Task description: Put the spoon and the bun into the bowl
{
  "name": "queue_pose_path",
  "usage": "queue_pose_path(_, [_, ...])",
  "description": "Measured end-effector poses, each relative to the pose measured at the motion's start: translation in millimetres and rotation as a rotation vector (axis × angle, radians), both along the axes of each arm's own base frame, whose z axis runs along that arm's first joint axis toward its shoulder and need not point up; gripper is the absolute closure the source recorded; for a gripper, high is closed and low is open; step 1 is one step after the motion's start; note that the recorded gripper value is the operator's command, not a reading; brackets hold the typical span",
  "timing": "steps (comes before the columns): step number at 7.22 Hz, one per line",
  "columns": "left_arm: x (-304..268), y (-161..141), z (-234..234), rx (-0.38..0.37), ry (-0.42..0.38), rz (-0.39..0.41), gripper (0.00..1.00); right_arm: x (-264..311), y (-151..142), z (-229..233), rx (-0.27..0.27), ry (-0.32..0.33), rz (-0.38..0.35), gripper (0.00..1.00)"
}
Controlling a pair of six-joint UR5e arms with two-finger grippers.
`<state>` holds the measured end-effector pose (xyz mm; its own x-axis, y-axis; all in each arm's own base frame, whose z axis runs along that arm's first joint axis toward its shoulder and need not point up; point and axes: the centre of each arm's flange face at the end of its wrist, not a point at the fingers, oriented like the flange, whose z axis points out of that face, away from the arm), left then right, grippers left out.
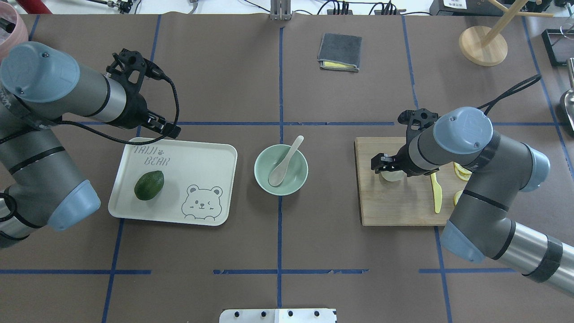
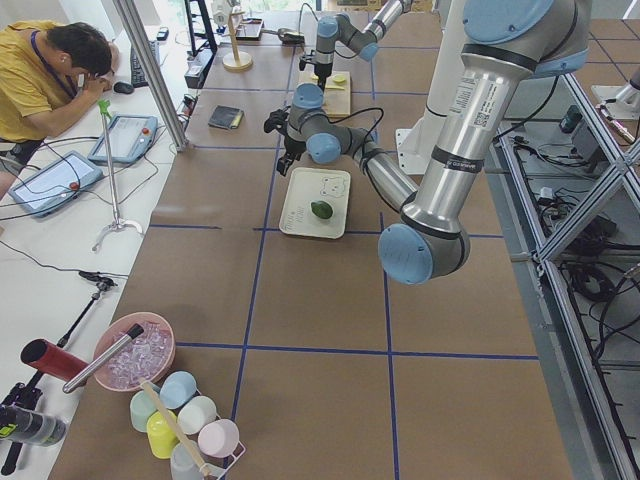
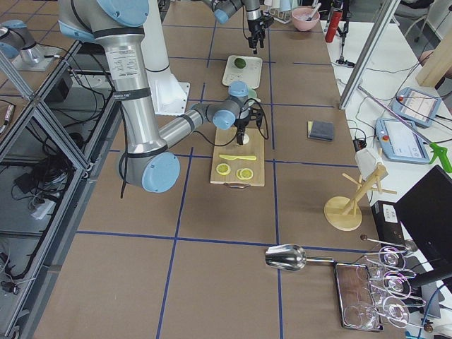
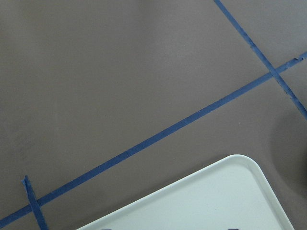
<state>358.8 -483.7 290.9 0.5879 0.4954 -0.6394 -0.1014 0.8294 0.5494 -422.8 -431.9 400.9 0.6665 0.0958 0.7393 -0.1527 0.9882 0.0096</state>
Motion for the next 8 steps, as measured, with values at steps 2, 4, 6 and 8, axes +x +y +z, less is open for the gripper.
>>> queue_pose_path(2, [-1.2,0.3,-1.5,0.002,0.002,-0.001,0.15,1.1,-1.3,1.7,0.004,0.009,0.009,0.32])
queue_pose_path(4, [-1.8,0.6,-2.5,0.004,0.004,-0.002,0.14,2.1,-1.7,3.1,0.005,0.013,0.014,0.45])
queue_pose_path(6, [-2.3,1.0,-2.7,0.003,0.005,-0.003,0.14,2.5,-1.5,2.5,0.006,0.012,0.015,0.49])
queue_pose_path(8, [-2.9,1.6,-3.3,0.003,0.006,-0.003,0.14,4.8,-2.0,-3.6,0.012,0.002,0.018,0.49])
